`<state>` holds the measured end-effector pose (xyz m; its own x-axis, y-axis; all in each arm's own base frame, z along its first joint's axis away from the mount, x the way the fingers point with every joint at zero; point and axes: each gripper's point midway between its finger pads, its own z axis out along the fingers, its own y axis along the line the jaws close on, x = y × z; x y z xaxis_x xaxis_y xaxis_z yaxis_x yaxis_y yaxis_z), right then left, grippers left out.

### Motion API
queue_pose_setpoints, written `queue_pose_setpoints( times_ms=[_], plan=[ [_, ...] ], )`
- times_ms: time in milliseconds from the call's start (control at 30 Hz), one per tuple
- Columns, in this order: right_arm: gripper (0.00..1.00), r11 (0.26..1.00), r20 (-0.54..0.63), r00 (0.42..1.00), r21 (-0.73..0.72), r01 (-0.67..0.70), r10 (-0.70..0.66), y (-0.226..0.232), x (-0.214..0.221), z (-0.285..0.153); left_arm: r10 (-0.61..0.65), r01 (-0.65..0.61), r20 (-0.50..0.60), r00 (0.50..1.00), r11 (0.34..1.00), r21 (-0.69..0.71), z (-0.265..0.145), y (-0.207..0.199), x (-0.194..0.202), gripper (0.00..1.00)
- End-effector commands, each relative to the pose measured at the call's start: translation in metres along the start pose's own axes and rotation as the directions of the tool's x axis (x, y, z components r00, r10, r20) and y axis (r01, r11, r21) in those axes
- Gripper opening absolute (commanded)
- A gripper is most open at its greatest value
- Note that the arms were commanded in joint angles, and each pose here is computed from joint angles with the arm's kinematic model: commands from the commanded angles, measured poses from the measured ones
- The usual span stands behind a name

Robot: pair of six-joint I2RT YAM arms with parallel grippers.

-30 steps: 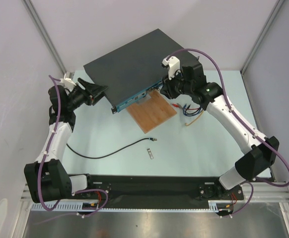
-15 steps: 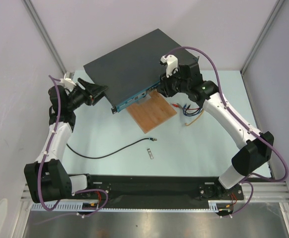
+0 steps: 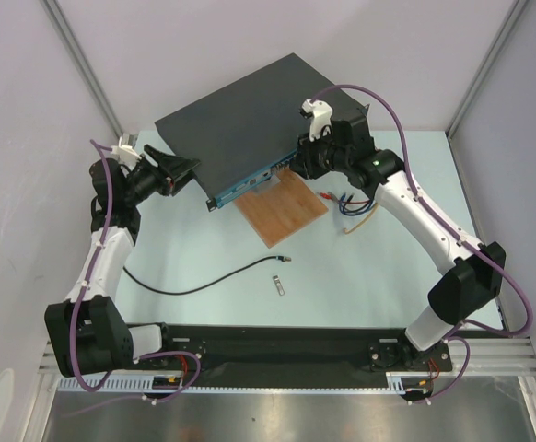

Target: Insert the plug into the switch port

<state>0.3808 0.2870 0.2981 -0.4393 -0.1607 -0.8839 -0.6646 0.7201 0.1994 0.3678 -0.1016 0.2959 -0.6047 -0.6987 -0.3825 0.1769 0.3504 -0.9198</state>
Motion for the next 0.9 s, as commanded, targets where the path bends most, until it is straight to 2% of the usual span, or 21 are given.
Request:
queue_pose_setpoints(
  times_ms=[0,300,533,633,733,767,800,833,867],
  plan=[
    [0.22,1.0,0.218,0.976,0.007,-0.004,0.002,0.0,-0.056,0.003,0.051,-0.051,-0.051,0.997,0.999,0.004,0.009,0.004,0.012,0.0],
    [0.12,0.999,0.321,0.947,-0.006,-0.031,0.031,0.001,-0.083,0.009,0.051,-0.051,-0.049,0.997,0.999,0.0,0.011,0.006,0.009,0.01],
    [0.1,0.998,0.382,0.922,-0.027,-0.061,0.067,0.006,-0.096,0.01,0.056,-0.057,-0.051,0.997,0.998,0.0,0.011,0.006,0.009,0.0],
    [0.11,0.999,0.39,0.92,-0.038,-0.028,0.041,0.01,-0.098,0.007,0.061,-0.061,-0.052,0.997,0.998,-0.002,0.011,0.006,0.01,0.0],
    [0.2,0.999,0.33,0.944,-0.04,0.021,-0.007,0.013,-0.08,0.002,0.081,-0.081,-0.05,0.995,0.997,-0.005,0.009,0.003,0.008,0.02],
    [0.25,0.998,0.288,0.958,-0.05,0.03,-0.014,0.014,-0.068,0.001,0.105,-0.105,-0.046,0.993,0.994,0.0,0.008,0.0,0.007,0.05],
    [0.29,0.997,0.29,0.956,-0.06,0.052,-0.033,0.018,-0.068,-0.012,0.112,-0.112,-0.042,0.993,0.994,0.0,0.007,-0.001,0.006,0.09],
    [0.32,0.996,0.255,0.966,-0.068,0.058,-0.039,0.016,-0.051,-0.012,0.12,-0.12,-0.037,0.992,0.993,0.005,0.006,-0.003,0.005,0.19],
    [0.38,0.993,0.228,0.972,-0.08,0.085,-0.065,0.019,-0.04,-0.016,0.123,-0.123,-0.036,0.992,0.992,0.007,0.005,-0.003,0.005,0.26]
  ],
)
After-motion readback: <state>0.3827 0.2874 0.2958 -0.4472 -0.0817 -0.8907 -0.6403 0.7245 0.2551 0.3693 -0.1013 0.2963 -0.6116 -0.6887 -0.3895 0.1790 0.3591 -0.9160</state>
